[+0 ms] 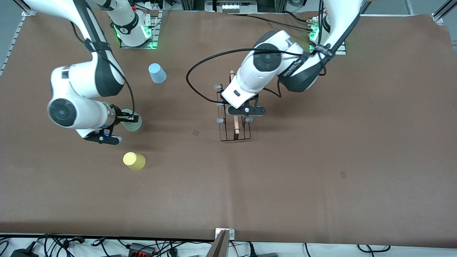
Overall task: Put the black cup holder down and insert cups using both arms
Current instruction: 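Move the rack with the left gripper while the right gripper grasps the cup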
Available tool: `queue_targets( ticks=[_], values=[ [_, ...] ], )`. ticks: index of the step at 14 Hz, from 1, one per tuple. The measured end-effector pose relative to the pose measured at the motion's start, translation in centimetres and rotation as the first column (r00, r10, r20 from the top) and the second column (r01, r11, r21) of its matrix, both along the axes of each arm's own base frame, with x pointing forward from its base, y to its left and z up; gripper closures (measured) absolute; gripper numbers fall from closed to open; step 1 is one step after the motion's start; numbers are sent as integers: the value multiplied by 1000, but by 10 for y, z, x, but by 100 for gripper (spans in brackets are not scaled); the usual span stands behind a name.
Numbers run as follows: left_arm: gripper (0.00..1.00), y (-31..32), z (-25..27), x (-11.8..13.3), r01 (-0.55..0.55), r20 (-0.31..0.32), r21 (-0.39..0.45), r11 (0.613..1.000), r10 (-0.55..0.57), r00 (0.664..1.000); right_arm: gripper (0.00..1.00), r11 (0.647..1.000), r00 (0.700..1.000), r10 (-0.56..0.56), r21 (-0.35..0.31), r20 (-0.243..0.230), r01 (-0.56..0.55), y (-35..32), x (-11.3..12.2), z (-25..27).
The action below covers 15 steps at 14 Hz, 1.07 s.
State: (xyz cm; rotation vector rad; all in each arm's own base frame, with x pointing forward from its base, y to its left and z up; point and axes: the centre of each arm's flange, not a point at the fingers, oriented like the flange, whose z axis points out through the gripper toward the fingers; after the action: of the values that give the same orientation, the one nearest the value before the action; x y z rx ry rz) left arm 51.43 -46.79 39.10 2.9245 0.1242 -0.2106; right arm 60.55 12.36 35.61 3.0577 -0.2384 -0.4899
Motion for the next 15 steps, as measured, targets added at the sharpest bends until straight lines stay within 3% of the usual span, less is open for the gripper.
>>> queue_targets(
  ticks=[3, 11, 13, 15],
  values=[
    [84, -16, -29, -10, 31, -8, 34, 999, -31, 999, 34, 1000, 1000, 3, -1, -8, -3, 2, 0, -5],
    [84, -16, -53, 2, -20, -17, 36, 999, 20, 1000, 34, 1000, 999, 4, -6, -41, -5, 3, 1, -26],
    [81, -15, -54, 4, -60, -26, 41, 997, 62, 998, 34, 1000, 999, 4, -6, -40, -5, 4, 1, -26],
    [65, -13, -45, 10, -79, -15, 31, 996, 80, 997, 34, 1000, 999, 5, -5, -37, -6, 4, 1, -25]
  ],
)
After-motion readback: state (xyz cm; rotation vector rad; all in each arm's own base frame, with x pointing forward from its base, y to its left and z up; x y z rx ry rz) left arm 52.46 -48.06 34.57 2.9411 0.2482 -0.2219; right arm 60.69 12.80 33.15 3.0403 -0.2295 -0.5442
